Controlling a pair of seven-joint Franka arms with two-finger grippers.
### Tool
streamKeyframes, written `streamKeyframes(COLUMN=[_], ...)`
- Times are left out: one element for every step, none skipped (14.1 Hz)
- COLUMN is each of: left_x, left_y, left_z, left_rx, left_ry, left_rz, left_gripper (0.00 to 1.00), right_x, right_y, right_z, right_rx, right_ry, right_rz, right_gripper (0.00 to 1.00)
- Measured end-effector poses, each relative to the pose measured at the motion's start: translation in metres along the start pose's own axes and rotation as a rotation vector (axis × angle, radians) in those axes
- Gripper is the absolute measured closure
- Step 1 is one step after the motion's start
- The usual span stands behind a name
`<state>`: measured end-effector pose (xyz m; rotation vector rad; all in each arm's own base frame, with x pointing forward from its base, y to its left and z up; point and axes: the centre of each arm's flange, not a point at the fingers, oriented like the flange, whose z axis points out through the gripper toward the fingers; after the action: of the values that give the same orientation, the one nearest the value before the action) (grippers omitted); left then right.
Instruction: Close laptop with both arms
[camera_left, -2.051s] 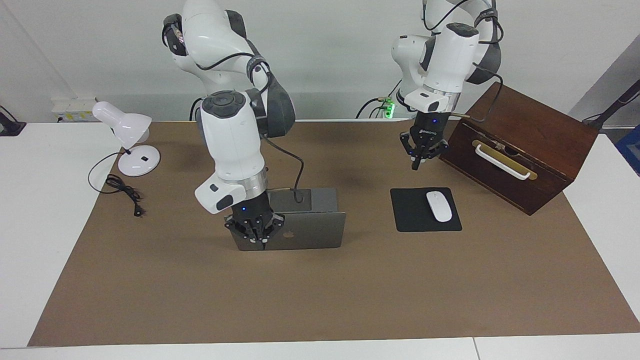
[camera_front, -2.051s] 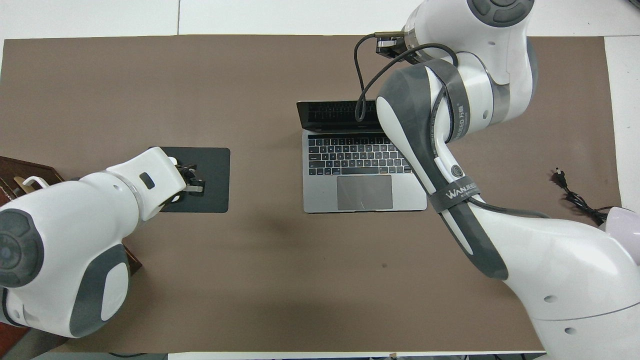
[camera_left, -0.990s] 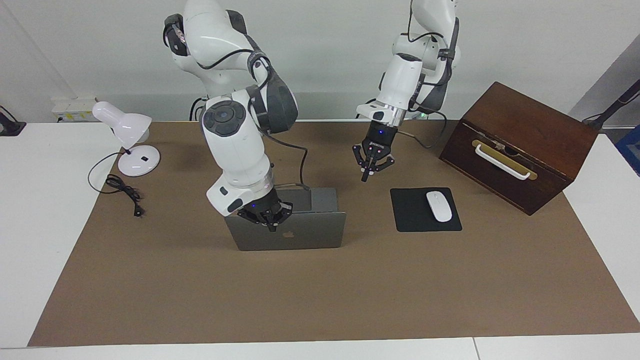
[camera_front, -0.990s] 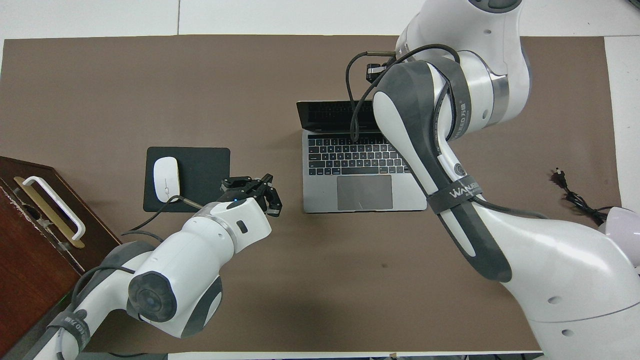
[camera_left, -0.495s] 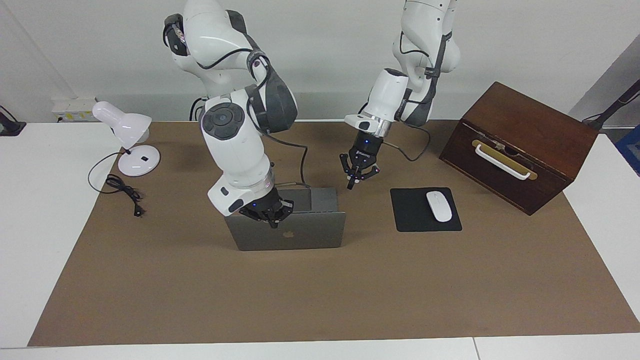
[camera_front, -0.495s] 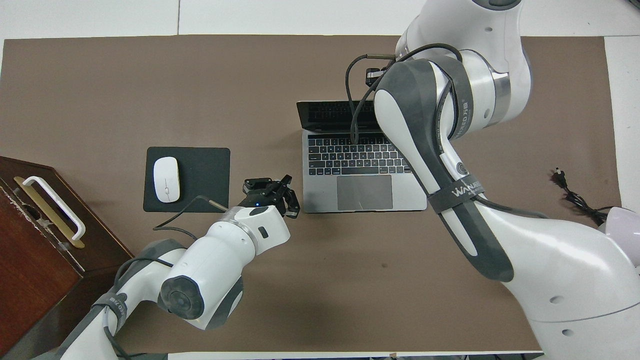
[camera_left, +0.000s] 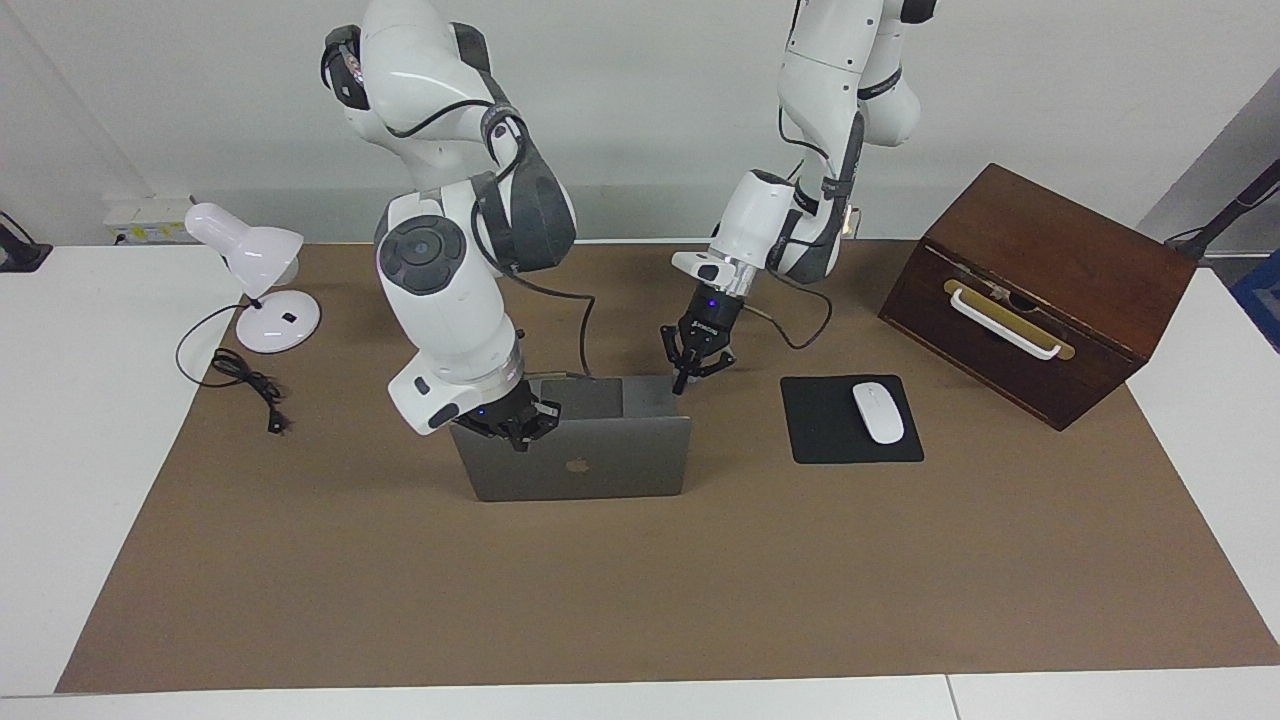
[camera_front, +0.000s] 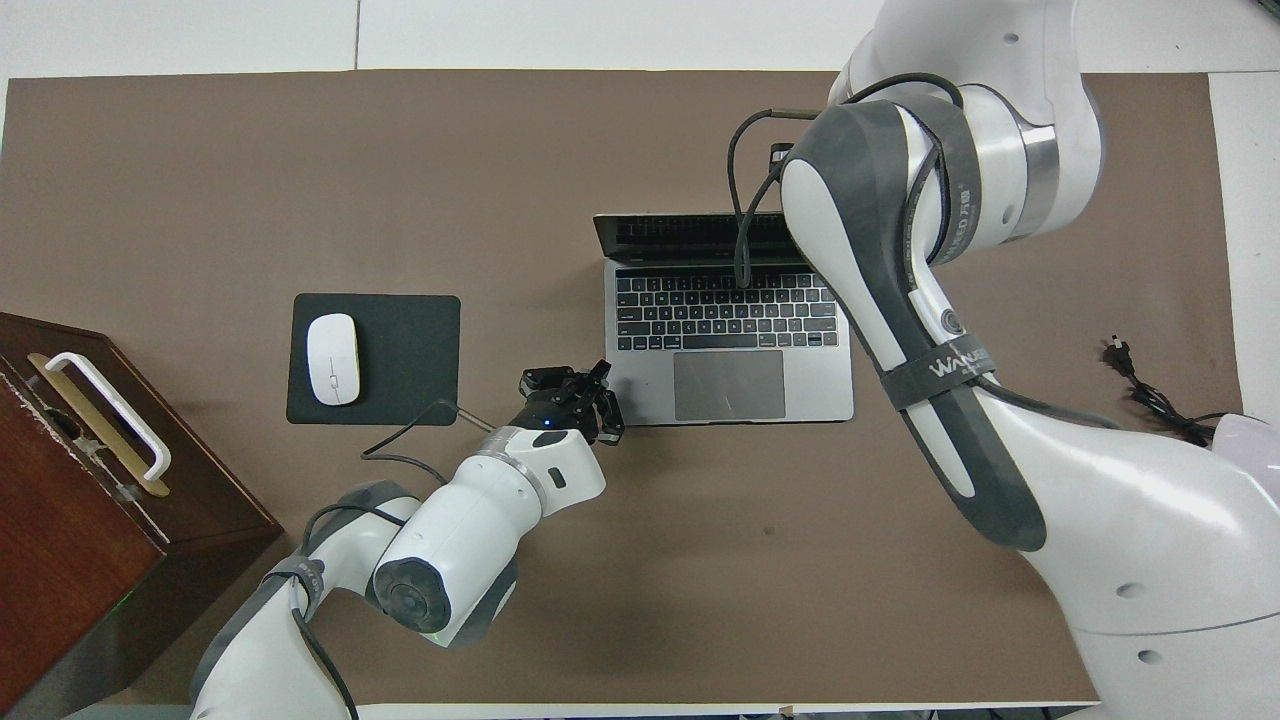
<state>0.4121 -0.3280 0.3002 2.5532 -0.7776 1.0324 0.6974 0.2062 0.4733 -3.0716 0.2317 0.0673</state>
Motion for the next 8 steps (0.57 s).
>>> streamKeyframes(left_x=[-0.001,-0.003,-0.007,-0.010,-0.013,-0.015,-0.016,-0.017], left_y=[0.001,0.003,0.006,0.009,0.011,0.012,0.013,0.013], left_z=[0.001,0.003,0.006,0.010,0.013,0.016,0.017,0.019], left_rx=[-0.002,-0.004,-0.008,-0.011,-0.014,-0.015,-0.016,-0.017], left_ry=[-0.003,-0.008,-0.016,-0.025,-0.033,-0.037,-0.040,-0.044], left_rz=[0.002,0.005,0.008,0.013,0.016,0.017,0.018,0.019], left_gripper=[0.99,0.99,0.99,0.99,0.99,0.99,0.99,0.99], right_x=[0.001,0.001,0.002,0.002,0.002,0.002,0.002,0.002], right_y=[0.005,0.009,0.011,0.011,0.011,0.011,0.011,0.011], right_z=[0.000,0.000,0.000,0.000,0.000,0.000,0.000,0.000], right_rx=[-0.009,-0.015,-0.018,-0.018,-0.018,-0.018,-0.018,-0.018], right_ry=[-0.008,-0.013,-0.015,-0.016,-0.016,-0.016,-0.016,-0.016], right_rz=[0.005,0.010,0.012,0.012,0.012,0.012,0.012,0.012], right_gripper=[0.99,0.99,0.99,0.99,0.99,0.99,0.99,0.99])
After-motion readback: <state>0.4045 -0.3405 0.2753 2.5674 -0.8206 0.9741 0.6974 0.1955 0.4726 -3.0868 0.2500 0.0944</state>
